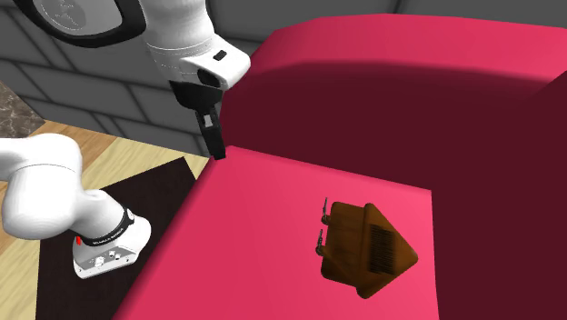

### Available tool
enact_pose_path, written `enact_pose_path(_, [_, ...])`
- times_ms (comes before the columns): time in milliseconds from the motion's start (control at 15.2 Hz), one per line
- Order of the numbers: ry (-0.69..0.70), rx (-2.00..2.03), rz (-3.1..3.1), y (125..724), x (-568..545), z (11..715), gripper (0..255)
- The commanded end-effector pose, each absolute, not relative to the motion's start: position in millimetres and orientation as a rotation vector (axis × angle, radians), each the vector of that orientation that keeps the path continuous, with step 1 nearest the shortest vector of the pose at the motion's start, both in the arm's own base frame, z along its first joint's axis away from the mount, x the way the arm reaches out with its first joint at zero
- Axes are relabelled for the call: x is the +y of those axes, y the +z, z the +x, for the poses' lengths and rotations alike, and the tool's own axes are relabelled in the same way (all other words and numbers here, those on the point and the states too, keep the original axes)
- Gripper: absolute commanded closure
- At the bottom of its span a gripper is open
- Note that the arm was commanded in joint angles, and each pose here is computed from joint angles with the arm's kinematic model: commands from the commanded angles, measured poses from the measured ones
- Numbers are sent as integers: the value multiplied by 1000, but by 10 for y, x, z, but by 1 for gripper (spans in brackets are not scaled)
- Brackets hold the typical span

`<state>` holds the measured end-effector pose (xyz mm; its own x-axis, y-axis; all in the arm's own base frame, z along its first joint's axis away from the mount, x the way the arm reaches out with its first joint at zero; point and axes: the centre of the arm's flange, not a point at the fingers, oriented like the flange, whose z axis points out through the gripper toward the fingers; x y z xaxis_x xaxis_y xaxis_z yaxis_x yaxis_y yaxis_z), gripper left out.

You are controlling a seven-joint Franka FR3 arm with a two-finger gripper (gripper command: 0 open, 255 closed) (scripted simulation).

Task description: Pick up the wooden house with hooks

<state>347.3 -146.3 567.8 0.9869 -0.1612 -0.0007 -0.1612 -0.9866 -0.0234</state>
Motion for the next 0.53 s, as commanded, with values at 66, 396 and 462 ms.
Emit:
enact_pose_path(66, [-36, 265, -3093, 5582, -1840, 3571, 0])
enact_pose_path(396, [-90, 286, -3066, 5426, -2467, 3756, 0])
enact_pose_path(462, [-100, 290, -3060, 5393, -2592, 3793, 0])
